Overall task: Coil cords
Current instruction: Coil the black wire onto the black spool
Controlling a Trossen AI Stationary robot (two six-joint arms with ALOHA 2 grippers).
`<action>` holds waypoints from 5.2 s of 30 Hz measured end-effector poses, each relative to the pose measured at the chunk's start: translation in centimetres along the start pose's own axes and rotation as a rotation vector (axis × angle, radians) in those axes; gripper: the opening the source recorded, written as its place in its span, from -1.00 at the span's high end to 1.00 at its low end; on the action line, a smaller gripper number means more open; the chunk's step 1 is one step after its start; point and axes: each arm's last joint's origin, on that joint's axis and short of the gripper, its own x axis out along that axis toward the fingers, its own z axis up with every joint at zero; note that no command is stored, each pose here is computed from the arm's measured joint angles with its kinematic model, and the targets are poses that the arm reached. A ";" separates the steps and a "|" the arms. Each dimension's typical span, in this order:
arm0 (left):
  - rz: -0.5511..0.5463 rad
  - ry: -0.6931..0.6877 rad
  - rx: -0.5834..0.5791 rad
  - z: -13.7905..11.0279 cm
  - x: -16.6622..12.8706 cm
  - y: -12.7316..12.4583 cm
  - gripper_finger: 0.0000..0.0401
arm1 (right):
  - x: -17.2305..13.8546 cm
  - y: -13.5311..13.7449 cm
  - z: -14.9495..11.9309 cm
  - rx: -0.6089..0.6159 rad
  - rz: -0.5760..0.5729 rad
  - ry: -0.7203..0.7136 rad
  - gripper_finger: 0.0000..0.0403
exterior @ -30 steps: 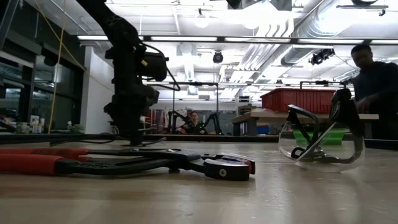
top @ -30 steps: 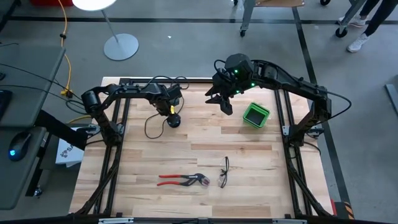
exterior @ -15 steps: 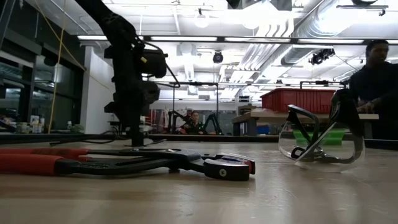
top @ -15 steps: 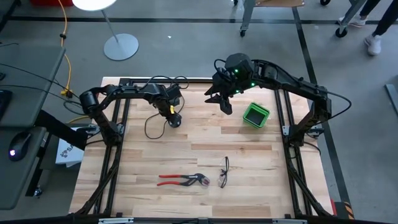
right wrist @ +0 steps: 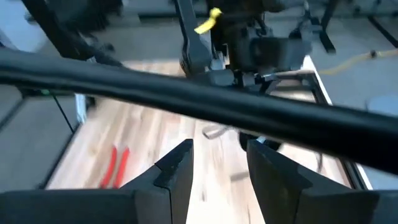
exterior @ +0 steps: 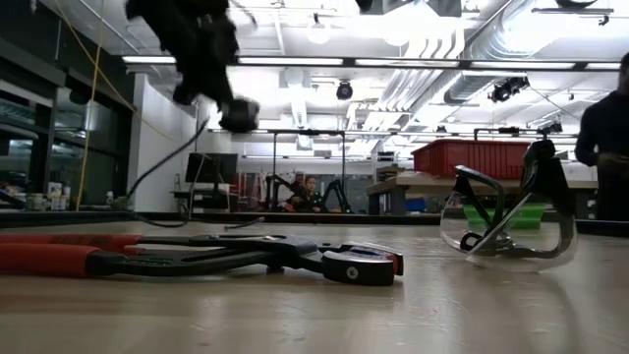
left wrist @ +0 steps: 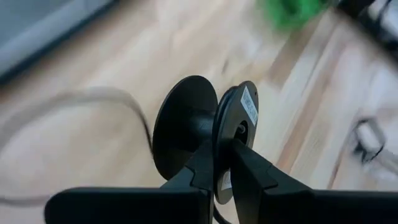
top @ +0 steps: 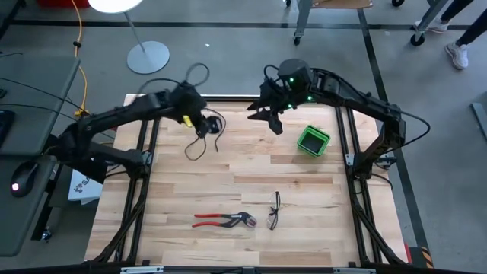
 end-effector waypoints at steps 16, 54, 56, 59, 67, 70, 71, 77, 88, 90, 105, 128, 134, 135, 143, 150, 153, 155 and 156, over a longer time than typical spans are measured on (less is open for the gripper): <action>0.154 -0.544 0.425 4.1 -11.4 -6.8 0.88 | 3.7 -2.7 1.8 0.032 -0.019 -0.256 0.29; 0.075 -0.631 0.352 5.3 -10.8 -9.3 0.47 | 2.8 -1.0 2.6 -0.001 -0.234 -0.280 1.00; 0.041 -0.597 0.332 4.9 -11.1 -9.2 0.38 | 2.0 -1.1 2.6 0.001 -0.254 -0.272 1.00; 0.021 -0.561 0.315 4.3 -11.5 -8.9 0.26 | 1.0 -1.5 2.3 0.001 -0.264 -0.241 1.00; -0.173 -0.632 0.201 4.9 -13.1 -8.6 0.15 | 0.1 -1.3 2.2 -0.034 0.032 -0.248 1.00; -0.308 -0.665 0.190 5.5 -13.4 -8.9 0.16 | 0.1 -0.8 2.5 -0.031 0.088 -0.273 1.00; -0.345 -0.682 0.193 5.7 -13.6 -9.0 0.17 | 0.1 -0.6 2.6 -0.031 0.092 -0.280 1.00; -0.438 -0.733 0.227 5.9 -14.3 -9.6 0.21 | -0.3 -0.4 3.2 -0.029 0.087 -0.328 1.00; -0.313 -0.712 0.308 5.8 -12.5 -10.7 0.30 | -0.3 -0.4 3.4 -0.022 0.076 -0.349 1.00; -0.288 -0.721 0.300 5.9 -12.3 -10.7 0.30 | -0.3 -0.4 3.4 -0.022 0.075 -0.350 1.00; -0.236 -0.750 0.254 5.3 -13.8 -10.1 0.30 | -0.4 -0.4 3.5 -0.038 0.080 -0.362 1.00; -0.259 -0.754 0.250 6.6 -11.4 -10.9 0.57 | -0.5 -0.4 3.8 -0.054 0.078 -0.397 1.00; -0.280 -0.812 0.245 7.2 -11.5 -11.2 0.84 | -0.6 -0.4 4.0 -0.052 0.079 -0.410 1.00; -0.282 -0.816 0.244 7.1 -11.6 -11.2 0.86 | -0.6 -0.3 4.0 -0.053 0.078 -0.410 1.00; -0.280 -0.817 0.218 7.1 -11.8 -11.1 0.86 | -0.6 -0.4 3.9 -0.048 0.075 -0.402 1.00; -0.300 -0.796 0.113 7.0 -12.0 -10.6 0.96 | -0.4 -0.5 3.7 -0.031 0.052 -0.383 1.00; -0.307 -0.801 0.067 7.0 -12.5 -10.2 0.96 | -0.3 -0.6 3.3 -0.016 -0.006 -0.342 0.93; -0.320 -0.847 0.016 7.0 -13.7 -9.8 0.96 | -0.1 -0.7 2.6 -0.010 -0.043 -0.266 0.81; -0.329 -0.871 -0.005 7.0 -14.4 -9.6 0.97 | 0.0 -0.9 2.5 -0.021 -0.065 -0.257 0.73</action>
